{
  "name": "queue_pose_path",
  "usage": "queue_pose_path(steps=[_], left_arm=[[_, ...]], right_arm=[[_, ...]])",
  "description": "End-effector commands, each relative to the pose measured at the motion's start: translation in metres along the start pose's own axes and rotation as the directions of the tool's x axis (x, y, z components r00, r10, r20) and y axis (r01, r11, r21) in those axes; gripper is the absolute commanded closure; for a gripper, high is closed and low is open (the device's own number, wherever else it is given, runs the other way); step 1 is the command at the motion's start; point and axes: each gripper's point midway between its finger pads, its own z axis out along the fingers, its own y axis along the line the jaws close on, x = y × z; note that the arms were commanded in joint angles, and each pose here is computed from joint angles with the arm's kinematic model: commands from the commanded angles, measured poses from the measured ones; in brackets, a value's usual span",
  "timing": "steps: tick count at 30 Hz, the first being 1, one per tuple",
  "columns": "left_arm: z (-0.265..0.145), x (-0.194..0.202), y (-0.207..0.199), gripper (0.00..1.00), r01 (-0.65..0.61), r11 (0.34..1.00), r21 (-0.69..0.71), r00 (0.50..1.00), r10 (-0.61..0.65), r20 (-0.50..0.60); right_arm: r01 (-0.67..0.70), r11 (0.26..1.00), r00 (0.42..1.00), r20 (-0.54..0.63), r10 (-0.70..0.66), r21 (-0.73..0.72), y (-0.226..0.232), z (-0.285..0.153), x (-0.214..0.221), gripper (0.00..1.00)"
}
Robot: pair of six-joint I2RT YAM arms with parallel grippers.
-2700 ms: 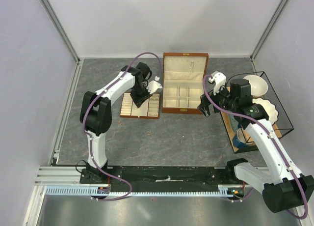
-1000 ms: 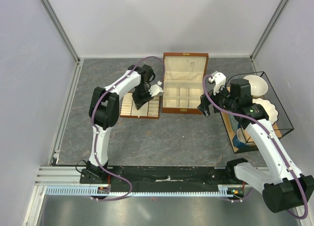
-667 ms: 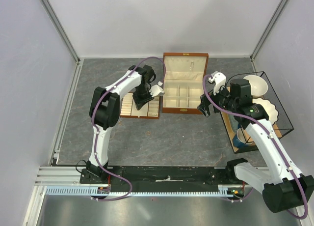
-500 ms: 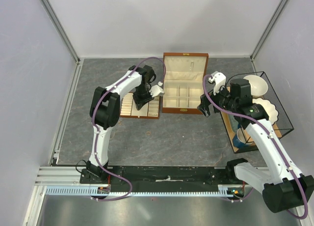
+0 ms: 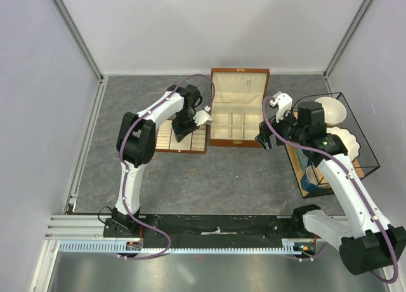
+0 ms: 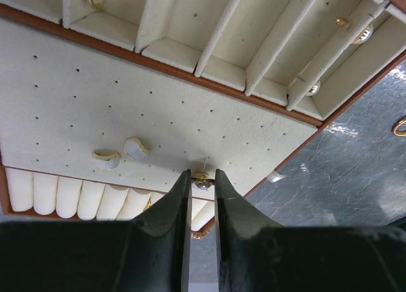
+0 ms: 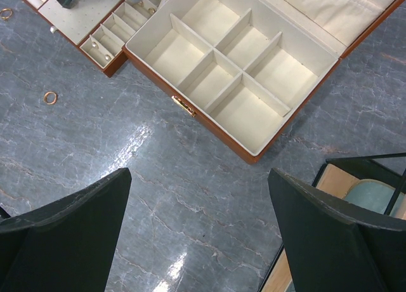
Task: Organize the mixed jewelry
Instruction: Place the jewelry in the compartment layer.
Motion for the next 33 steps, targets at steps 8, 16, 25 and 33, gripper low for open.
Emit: queue_pose_path(steps=[8, 16, 25, 33], left_arm=[[-0.005, -0.002, 0.005, 0.83, -0.042, 0.999, -0.022, 0.999, 0.042, 0.001], [-0.005, -0.001, 0.001, 0.83, -0.051, 0.999, -0.007, 0.999, 0.051, 0.001], [-0.005, -0.001, -0.002, 0.84, -0.058, 0.998, 0.004, 0.998, 0.058, 0.002], [-0.01, -0.001, -0.005, 0.84, -0.061, 0.998, 0.0, 0.998, 0.061, 0.009]], right_arm=[[0.016, 1.0, 0.999, 0.041, -0.016, -0.001, 0.0, -0.001, -0.008, 0.02], [0.016, 1.0, 0.999, 0.04, -0.016, -0.001, 0.0, 0.0, -0.008, 0.02], [0.016, 1.0, 0.999, 0.04, -0.016, 0.0, 0.0, 0.0, -0.007, 0.02], [0.016, 1.0, 0.999, 0.04, -0.016, 0.0, -0.001, 0.0, -0.007, 0.02]])
